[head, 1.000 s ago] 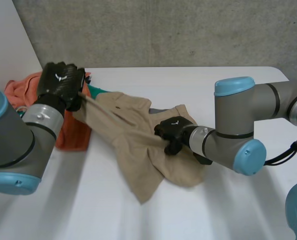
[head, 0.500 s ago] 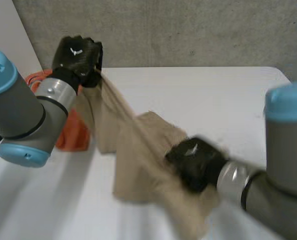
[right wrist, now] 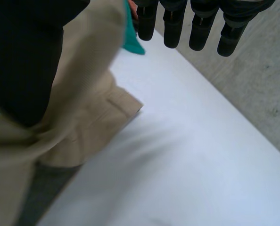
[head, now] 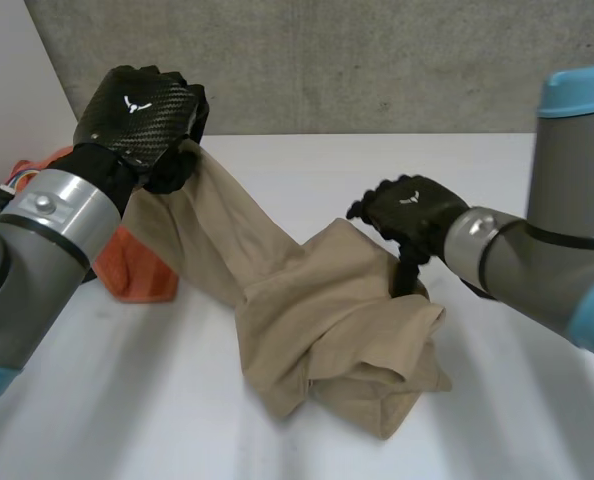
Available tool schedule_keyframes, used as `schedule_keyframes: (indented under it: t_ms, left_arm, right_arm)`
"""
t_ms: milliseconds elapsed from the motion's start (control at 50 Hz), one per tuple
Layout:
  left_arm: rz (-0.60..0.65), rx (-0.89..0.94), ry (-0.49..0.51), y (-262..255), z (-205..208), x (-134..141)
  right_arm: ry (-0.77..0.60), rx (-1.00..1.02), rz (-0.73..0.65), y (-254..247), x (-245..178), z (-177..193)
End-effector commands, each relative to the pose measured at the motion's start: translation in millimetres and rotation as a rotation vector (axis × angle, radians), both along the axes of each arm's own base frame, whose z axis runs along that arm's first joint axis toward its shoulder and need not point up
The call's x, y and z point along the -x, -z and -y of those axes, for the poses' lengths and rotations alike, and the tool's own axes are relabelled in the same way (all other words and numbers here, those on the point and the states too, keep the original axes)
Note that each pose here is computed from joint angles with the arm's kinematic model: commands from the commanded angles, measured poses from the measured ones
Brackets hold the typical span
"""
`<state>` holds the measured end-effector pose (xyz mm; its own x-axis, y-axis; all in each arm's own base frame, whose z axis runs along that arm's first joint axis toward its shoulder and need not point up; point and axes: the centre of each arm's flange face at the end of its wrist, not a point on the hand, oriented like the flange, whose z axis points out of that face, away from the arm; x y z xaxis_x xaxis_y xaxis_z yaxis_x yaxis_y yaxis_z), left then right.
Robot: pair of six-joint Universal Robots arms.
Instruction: Fold the laundry.
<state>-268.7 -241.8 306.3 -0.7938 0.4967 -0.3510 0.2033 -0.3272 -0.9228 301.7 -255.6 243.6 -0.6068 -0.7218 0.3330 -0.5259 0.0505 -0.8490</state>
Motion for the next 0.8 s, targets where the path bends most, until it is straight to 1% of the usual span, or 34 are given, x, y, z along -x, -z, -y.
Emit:
schedule_keyframes:
  t_ms: [20,80,100,220,280,320,380,460,540,620,700,800]
  left_arm:
    - [0.006,0.016,0.052,-10,-26,-1]
    - [0.014,0.033,0.059,-13,-31,-2]
    - [0.016,0.035,0.06,-13,-32,-2]
    - [0.039,0.058,0.047,-17,-32,-8]
    - [0.043,0.066,0.063,-20,-36,-10]
    - [0.047,0.074,0.083,-21,-39,-10]
    - [0.049,0.079,0.1,-21,-41,-10]
    - [0.051,0.075,0.088,-21,-36,-14]
    - [0.05,0.08,0.071,-21,-33,-19]
    - [0.047,0.092,0.054,-24,-28,-23]
    - [0.038,0.103,0.044,-28,-25,-28]
    - [0.025,0.117,0.038,-31,-21,-32]
  right_arm:
    - [-0.034,0.105,0.101,18,-37,35]
    - [-0.045,0.167,0.129,18,-43,47]
    - [-0.048,0.217,0.142,16,-45,54]
    - [-0.023,0.411,0.162,-7,-33,80]
    - [-0.062,0.422,0.199,-7,-34,85]
    - [-0.137,0.412,0.217,-3,-39,84]
    - [-0.177,0.441,0.215,-5,-39,90]
    - [-0.102,0.543,0.195,-22,-28,108]
    - [-0.041,0.595,0.224,-39,-15,121]
    - [0.004,0.622,0.301,-55,-2,130]
    - [0.049,0.635,0.441,-72,14,140]
    - [0.111,0.644,0.559,-87,32,151]
